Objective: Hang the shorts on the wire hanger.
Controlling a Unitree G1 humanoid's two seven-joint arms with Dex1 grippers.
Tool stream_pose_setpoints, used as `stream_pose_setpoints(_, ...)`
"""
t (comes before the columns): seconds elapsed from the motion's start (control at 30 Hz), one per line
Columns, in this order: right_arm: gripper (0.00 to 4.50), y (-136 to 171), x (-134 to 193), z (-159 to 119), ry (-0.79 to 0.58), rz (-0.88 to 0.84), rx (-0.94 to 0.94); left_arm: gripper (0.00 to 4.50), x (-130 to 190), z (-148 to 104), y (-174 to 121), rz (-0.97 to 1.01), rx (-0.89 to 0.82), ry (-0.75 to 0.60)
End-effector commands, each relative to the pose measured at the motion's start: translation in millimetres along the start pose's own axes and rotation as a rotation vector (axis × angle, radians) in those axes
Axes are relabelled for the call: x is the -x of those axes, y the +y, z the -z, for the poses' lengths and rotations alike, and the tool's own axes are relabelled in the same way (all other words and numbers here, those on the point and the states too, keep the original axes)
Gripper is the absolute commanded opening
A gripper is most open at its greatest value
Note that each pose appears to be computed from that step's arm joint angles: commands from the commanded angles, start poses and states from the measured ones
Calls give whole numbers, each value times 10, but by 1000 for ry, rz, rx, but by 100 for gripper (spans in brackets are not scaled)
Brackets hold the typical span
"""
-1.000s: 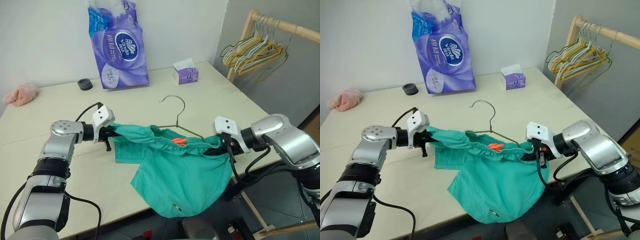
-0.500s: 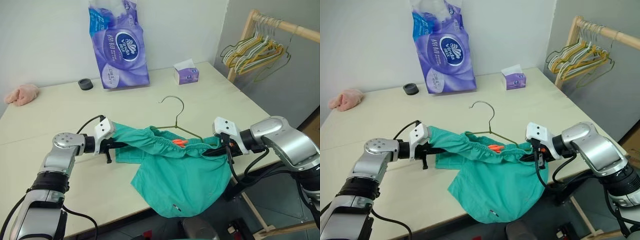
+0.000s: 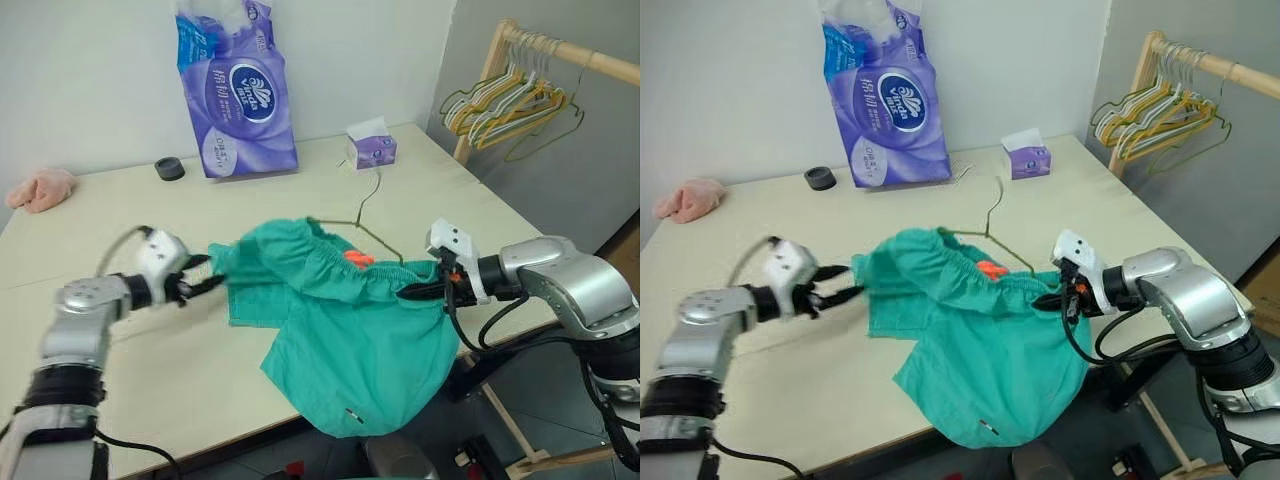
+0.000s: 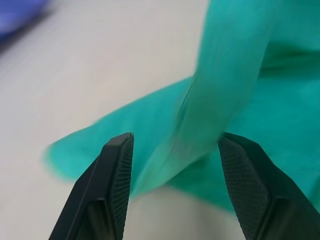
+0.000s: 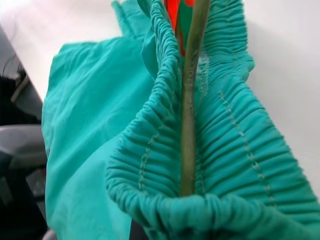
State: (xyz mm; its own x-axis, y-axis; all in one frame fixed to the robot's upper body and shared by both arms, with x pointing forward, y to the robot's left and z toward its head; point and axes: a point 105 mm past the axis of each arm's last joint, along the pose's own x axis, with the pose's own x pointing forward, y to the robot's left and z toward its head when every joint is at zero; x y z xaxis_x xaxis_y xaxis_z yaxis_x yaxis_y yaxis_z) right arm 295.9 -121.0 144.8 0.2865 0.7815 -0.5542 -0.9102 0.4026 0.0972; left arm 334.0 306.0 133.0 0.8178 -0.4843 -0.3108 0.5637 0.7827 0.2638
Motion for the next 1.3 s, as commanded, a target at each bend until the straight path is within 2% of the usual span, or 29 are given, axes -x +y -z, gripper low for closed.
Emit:
stream_pose_setpoints(0.03, 0, 22, 56, -93, -41, 11, -9, 277, -84, -253, -194, 88, 11, -93)
stream_pose_setpoints(0.23, 0, 42, 124, -59, -27, 25, -35, 277, -318, -508, -599, 251, 35, -158)
stream_pose_setpoints(0.5, 0, -31, 288, 129, -57, 121, -215, 277, -404, -729, -1045, 458, 57, -201)
stream_pose_setpoints(0.63, 0, -382, 770, 617, -92, 458, -485, 277, -473, -1142, -1501, 667, 118, -298)
stream_pose_setpoints(0.87, 0, -510, 1411, 1283, -19, 795, -666, 277, -618, -1616, -1910, 787, 75, -410)
stream_pose_setpoints(0.93, 0, -539, 1566, 1392, -10, 868, -686, 277, -652, -1702, -1982, 799, 52, -434)
stream_pose_setpoints(1.1, 0, -672, 2218, 1667, 17, 1149, -712, 277, -813, -2000, -2201, 804, -27, -509)
stream_pose_setpoints(1.3, 0, -797, 2885, 1627, 42, 1411, -589, 277, -1001, -2276, -2344, 751, -76, -556)
